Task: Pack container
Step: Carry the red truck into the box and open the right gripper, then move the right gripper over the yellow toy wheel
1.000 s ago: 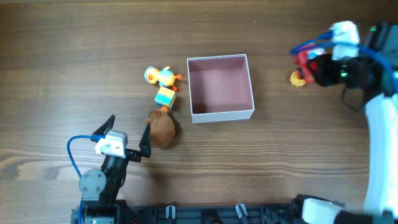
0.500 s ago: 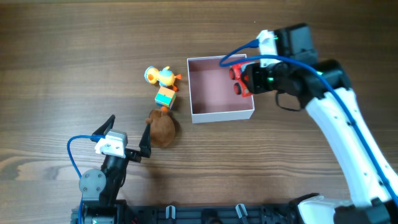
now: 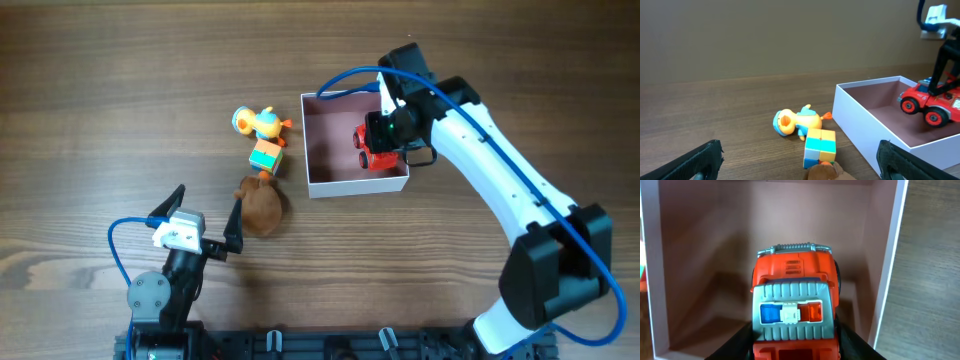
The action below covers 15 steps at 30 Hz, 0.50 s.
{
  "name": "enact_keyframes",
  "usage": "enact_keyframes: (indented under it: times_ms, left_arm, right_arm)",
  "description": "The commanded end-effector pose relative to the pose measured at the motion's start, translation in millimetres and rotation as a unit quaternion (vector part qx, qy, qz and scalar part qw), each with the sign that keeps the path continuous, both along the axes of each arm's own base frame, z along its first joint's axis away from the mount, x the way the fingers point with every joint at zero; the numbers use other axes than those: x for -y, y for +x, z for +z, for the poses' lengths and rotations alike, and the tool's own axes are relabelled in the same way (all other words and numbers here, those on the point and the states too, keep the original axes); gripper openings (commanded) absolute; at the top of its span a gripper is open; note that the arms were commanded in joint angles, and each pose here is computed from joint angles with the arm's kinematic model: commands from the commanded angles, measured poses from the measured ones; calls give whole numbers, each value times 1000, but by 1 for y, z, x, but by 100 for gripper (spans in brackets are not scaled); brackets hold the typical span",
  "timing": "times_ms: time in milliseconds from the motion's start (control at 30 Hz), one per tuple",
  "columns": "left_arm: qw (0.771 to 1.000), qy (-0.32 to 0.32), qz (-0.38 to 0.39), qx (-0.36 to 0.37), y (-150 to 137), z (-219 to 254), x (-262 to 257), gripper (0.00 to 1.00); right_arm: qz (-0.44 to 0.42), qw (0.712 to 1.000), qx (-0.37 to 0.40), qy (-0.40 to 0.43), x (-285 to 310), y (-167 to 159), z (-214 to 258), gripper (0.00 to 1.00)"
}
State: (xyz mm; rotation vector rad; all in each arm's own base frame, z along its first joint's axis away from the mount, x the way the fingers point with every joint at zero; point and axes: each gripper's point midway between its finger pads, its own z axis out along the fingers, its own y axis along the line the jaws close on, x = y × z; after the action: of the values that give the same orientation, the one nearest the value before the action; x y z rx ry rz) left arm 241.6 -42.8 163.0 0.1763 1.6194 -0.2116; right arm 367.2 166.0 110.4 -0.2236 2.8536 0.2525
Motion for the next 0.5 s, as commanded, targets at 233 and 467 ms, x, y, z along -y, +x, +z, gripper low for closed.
enact_keyframes:
  times_ms: [233,467]
  left_arm:
    - [1000,8,0,2,0,-2,0,100]
    - [1000,8,0,1,0,-2,0,100]
  right_arm:
    - [-15,1000,9,-21,4,11,-12,58]
    - [6,999,37,-36,6,21,1,66]
